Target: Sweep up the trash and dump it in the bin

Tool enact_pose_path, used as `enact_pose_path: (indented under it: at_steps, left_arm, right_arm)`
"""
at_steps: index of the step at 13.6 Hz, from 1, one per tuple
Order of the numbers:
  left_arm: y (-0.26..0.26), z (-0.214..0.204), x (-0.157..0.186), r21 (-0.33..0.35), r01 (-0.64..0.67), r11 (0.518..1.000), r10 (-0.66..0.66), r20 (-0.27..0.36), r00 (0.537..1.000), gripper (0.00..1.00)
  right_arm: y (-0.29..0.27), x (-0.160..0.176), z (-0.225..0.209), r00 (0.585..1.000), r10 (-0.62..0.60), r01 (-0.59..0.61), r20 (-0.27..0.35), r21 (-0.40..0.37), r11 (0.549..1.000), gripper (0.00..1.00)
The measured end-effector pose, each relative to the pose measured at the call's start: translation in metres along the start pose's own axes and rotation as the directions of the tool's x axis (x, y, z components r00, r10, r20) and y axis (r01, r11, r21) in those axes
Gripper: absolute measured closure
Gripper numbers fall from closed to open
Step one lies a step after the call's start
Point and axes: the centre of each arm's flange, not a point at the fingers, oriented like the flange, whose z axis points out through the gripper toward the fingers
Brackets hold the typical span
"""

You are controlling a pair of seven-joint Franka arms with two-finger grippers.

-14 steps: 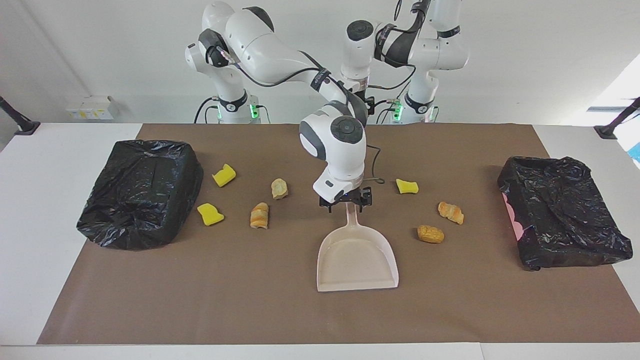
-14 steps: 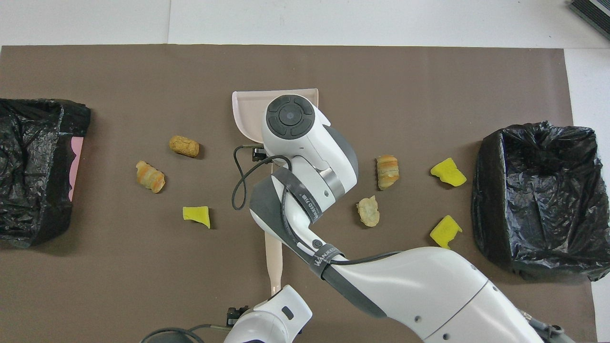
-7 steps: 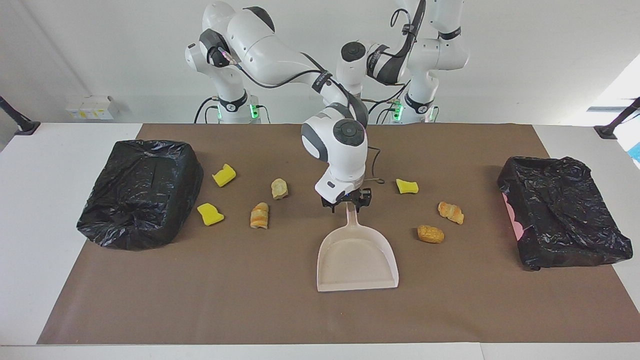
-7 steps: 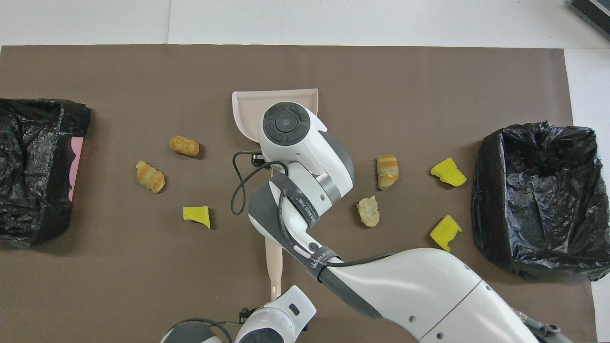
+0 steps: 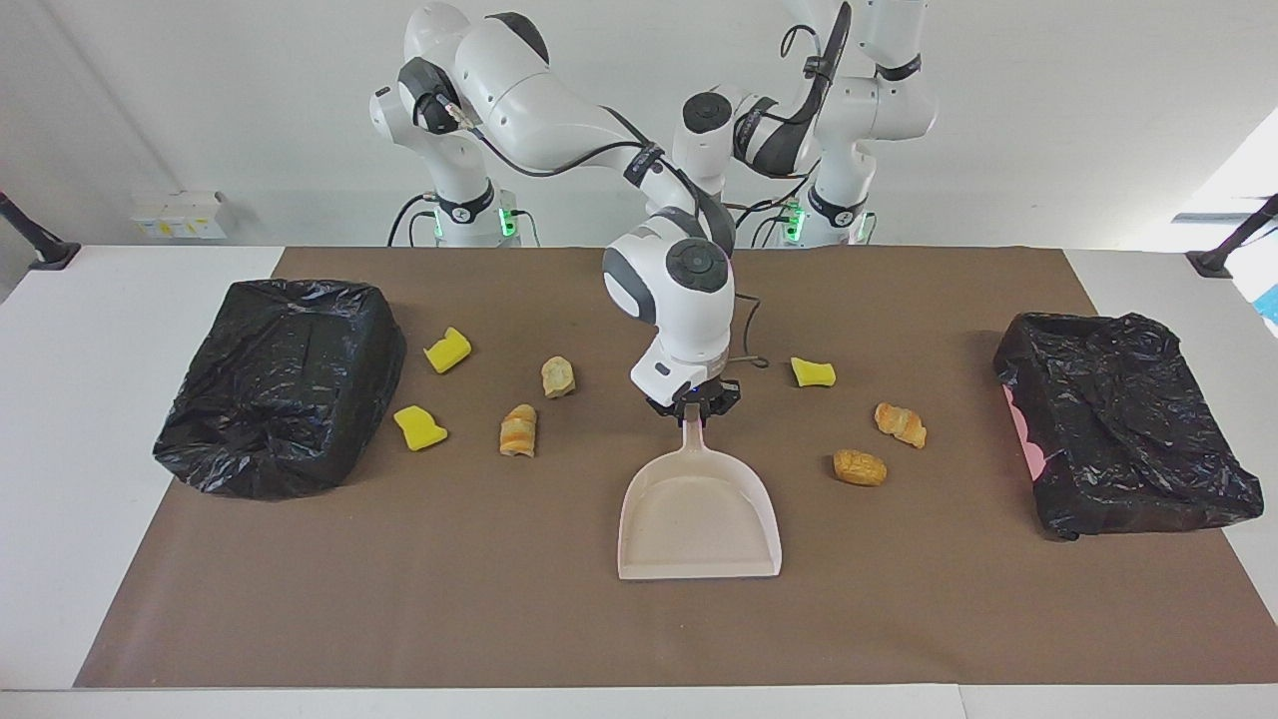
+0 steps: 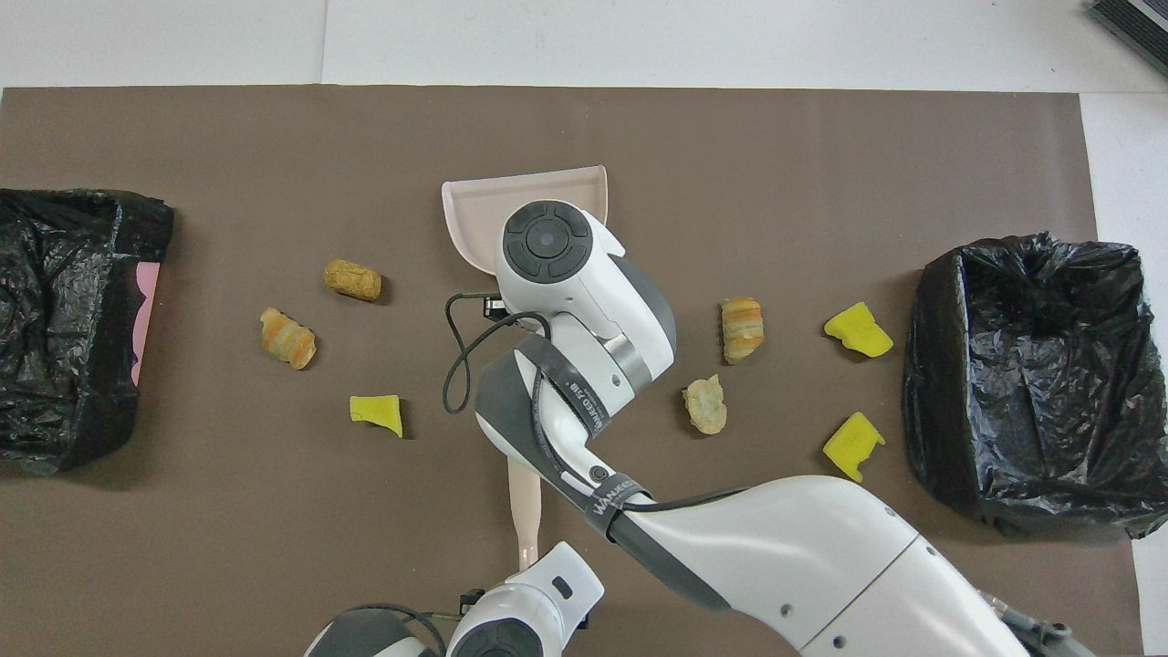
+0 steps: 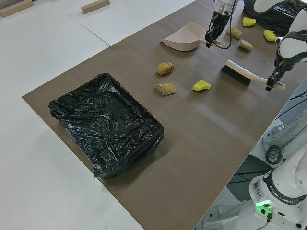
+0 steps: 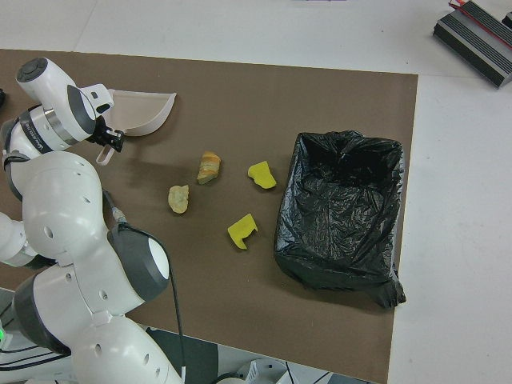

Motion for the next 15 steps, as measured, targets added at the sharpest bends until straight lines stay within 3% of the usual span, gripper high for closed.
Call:
enact_pose_path:
  at_steps: [3,5,6,7,8,9,15]
  left_arm:
    - [0.000,-0.001,0.001,-0.001,0.001,1.000,-0.001,-0.001,1.000,0.60]
    - [0.000,-0.001,0.002,-0.003,0.004,1.000,-0.004,-0.002,1.000,0.60]
    - [0.000,-0.003,0.002,-0.005,0.004,1.000,-0.004,-0.003,1.000,0.60]
    - [0.001,-0.004,0.003,-0.008,0.004,1.000,-0.004,-0.005,1.000,0.61]
    - [0.001,-0.005,0.004,-0.009,0.006,1.000,-0.006,-0.007,1.000,0.69]
    - [0.001,-0.006,0.004,-0.010,0.005,1.000,-0.005,-0.008,1.000,0.73]
    - [-0.003,-0.009,0.008,-0.006,0.017,1.000,-0.017,-0.005,1.000,0.73]
  right_arm:
    - [0.001,0.001,-0.002,1.000,0.001,-0.001,-0.002,0.001,1.000,0.61]
    - [0.001,0.001,-0.003,1.000,0.002,-0.002,-0.005,0.002,1.000,0.47]
    - [0.002,0.001,-0.004,1.000,0.003,-0.003,-0.005,0.002,1.000,0.47]
    - [0.002,0.002,-0.005,1.000,0.004,-0.004,-0.007,0.003,1.000,0.53]
    - [0.004,0.003,-0.007,1.000,0.006,-0.006,-0.009,0.004,1.000,0.67]
    - [0.005,0.004,-0.008,1.000,0.008,-0.008,-0.010,0.004,1.000,0.69]
    - [0.028,0.016,-0.031,0.995,-0.095,0.095,-0.018,-0.003,0.995,0.69]
